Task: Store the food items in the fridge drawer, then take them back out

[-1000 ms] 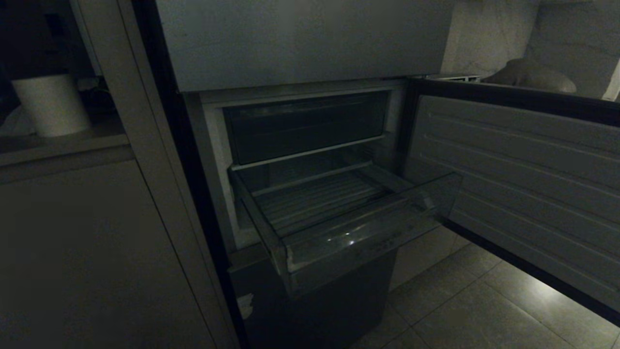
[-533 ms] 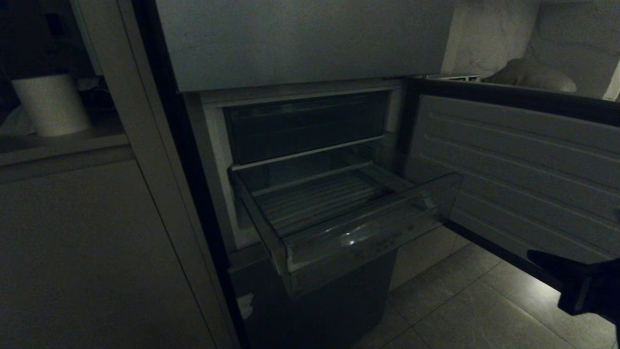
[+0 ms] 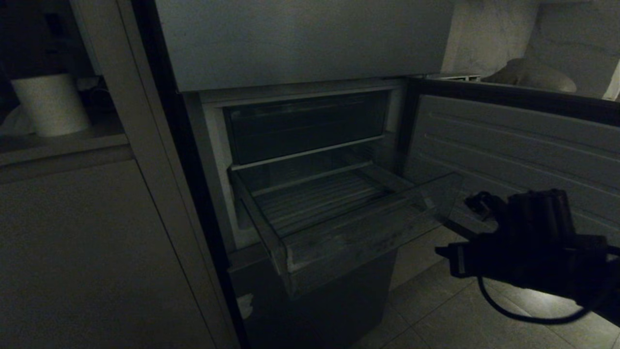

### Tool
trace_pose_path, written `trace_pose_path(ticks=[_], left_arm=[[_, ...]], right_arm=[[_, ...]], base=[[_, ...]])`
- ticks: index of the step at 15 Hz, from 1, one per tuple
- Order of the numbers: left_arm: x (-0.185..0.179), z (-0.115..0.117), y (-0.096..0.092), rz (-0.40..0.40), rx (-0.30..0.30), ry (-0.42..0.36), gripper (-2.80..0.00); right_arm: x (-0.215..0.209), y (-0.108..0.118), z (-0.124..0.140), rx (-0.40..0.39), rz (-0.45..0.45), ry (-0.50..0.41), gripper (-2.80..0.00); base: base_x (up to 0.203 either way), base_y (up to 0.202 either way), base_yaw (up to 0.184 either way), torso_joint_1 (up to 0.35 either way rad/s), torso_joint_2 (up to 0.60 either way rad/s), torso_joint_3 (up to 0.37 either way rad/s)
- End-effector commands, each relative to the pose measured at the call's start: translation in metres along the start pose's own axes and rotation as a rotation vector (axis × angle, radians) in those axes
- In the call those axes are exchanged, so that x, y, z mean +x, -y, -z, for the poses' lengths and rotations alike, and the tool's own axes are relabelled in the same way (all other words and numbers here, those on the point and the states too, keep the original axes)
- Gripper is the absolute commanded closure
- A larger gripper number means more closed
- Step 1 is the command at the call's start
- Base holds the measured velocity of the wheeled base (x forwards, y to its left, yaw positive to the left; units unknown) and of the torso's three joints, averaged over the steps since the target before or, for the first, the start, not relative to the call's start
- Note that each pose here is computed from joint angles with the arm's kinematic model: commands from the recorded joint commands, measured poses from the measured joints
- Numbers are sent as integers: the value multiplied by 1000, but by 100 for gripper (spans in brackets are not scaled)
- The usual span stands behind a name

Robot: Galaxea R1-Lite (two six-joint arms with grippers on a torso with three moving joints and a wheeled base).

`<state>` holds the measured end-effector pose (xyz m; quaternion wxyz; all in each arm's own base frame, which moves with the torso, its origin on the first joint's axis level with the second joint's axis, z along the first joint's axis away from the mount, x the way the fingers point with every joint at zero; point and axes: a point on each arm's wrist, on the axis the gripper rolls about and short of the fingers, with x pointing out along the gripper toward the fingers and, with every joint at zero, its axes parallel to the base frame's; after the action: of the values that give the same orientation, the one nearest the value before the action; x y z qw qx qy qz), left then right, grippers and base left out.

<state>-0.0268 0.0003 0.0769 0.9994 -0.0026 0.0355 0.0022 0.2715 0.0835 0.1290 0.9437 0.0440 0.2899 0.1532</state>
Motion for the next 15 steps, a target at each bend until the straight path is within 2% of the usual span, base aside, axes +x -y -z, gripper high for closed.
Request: trace_pose_path(ticks=[1,2,4,5,6,9,12,15], left_arm=[[0,0,0,0,0,-1,0],[0,0,0,0,0,-1,0],[0,0,0,0,0,-3,0],[0,0,0,0,0,-1,0],[0,0,0,0,0,-1,0],[0,0,0,0,0,-2,0],[0,0,0,0,0,-1,0],[0,0,0,0,-1,0,0]], right_arm=[[68,-4,-12,-5,-20,-30,0],[84,-8,-21,-3,-35,0,0],[128,-25,-47,43,-76,139,0],[145,-36,-55,75,-78,218,0],[153,-45,-57,98,-72,260,0],[127,-57,-54,125,-74,275,0],[113,-59,-47,130,-71,259,0],[98,-59,-44,118,-81,292,0]], base=[[0,0,0,0,0,0],[0,0,0,0,0,0],[0,0,0,0,0,0],[0,0,0,0,0,0],[0,0,0,0,0,0],[0,0,0,0,0,0],[0,0,0,0,0,0],[0,0,0,0,0,0]])
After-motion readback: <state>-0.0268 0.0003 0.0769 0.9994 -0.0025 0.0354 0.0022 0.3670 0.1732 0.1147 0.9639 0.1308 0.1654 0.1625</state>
